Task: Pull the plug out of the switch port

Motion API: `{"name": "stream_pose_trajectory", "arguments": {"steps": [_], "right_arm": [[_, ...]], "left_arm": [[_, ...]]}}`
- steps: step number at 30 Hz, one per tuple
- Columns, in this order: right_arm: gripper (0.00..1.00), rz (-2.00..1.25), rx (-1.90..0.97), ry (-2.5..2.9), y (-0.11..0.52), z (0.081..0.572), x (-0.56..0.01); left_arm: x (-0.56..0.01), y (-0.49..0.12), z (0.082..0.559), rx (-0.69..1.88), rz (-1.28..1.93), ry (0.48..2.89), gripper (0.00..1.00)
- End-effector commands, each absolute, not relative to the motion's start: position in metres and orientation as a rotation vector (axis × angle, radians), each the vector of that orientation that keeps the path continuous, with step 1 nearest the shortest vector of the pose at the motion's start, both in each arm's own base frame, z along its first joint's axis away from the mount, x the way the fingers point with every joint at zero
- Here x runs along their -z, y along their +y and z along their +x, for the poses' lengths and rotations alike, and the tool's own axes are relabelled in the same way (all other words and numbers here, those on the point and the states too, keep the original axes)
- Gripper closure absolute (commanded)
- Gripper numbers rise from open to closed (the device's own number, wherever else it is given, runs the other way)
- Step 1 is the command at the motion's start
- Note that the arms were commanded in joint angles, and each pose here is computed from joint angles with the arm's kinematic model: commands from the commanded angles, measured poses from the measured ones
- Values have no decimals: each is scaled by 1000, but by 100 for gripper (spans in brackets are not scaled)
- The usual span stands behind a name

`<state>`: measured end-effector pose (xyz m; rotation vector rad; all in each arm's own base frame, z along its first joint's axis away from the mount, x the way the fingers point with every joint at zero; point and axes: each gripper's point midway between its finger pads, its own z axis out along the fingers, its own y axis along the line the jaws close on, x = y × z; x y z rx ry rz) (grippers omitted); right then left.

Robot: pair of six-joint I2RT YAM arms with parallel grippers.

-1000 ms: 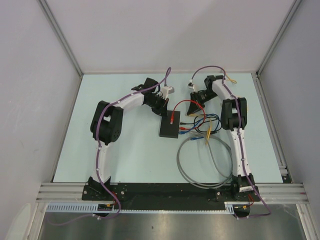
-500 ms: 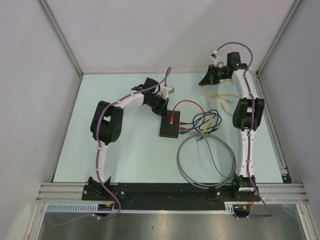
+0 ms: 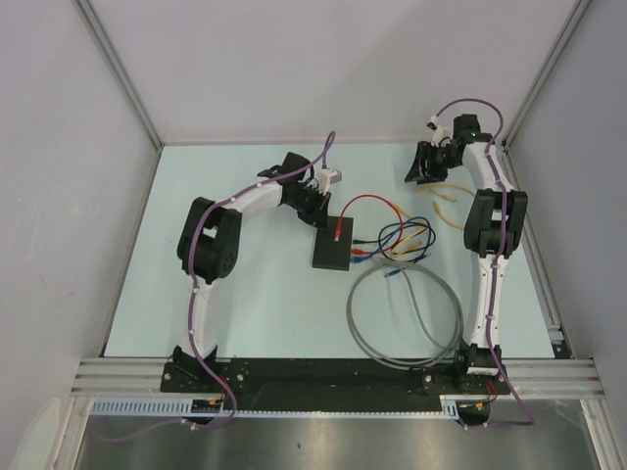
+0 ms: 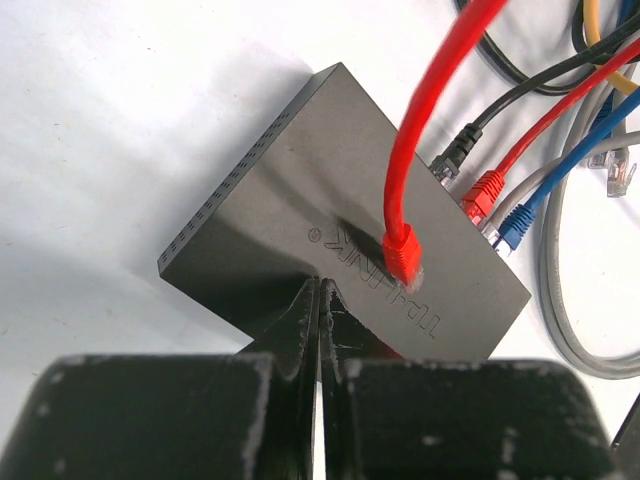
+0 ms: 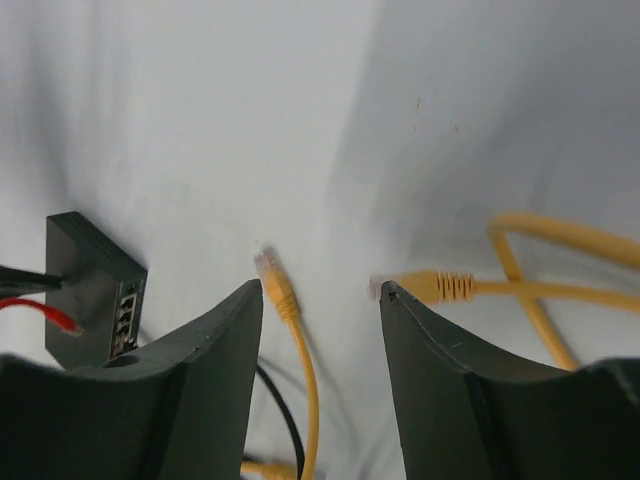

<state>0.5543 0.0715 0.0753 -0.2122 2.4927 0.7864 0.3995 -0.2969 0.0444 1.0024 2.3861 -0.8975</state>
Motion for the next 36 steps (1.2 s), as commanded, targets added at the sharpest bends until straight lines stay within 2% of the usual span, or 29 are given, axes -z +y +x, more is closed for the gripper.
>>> {"name": "stream_pose_trajectory", "arguments": {"steps": [1, 2, 4, 5, 9, 10, 12, 13, 17, 19, 27, 30, 36], "right_arm": [[44, -295, -672, 2266, 50, 546, -198], [44, -319, -662, 2239, 50, 536, -216], [44, -382, -689, 2244, 54, 515, -209], [44, -423, -674, 2185, 57, 504, -233], [51, -463, -757, 2236, 73, 451, -216], [51, -457, -799, 2298, 82, 430, -195], [50, -493, -804, 2298, 90, 402, -199], [50, -554, -835, 2347, 103, 377, -179], [46, -884, -694, 2282, 126, 339, -169], [46, -820, -599, 2348, 120, 348, -159], [48, -285, -675, 2605, 108, 332, -150], [46, -184, -740, 2663, 111, 320, -146], [45, 2, -762, 2719, 108, 331, -127]], "left_arm": [[-7, -282, 386, 835, 1003, 2512, 100], [-7, -282, 386, 840, 1002, 2512, 100], [-7, -283, 386, 843, 997, 2513, 100], [-6, -283, 386, 846, 995, 2517, 100], [-6, -284, 386, 854, 985, 2519, 100], [-6, -284, 386, 855, 983, 2520, 100], [-6, -285, 386, 858, 978, 2523, 100], [-6, -285, 386, 858, 978, 2524, 100], [-3, -285, 386, 865, 960, 2538, 100], [-2, -286, 387, 872, 959, 2539, 100], [-3, -285, 386, 862, 956, 2541, 100], [-3, -284, 386, 849, 958, 2544, 100], [-2, -287, 383, 840, 980, 2543, 100]]}}
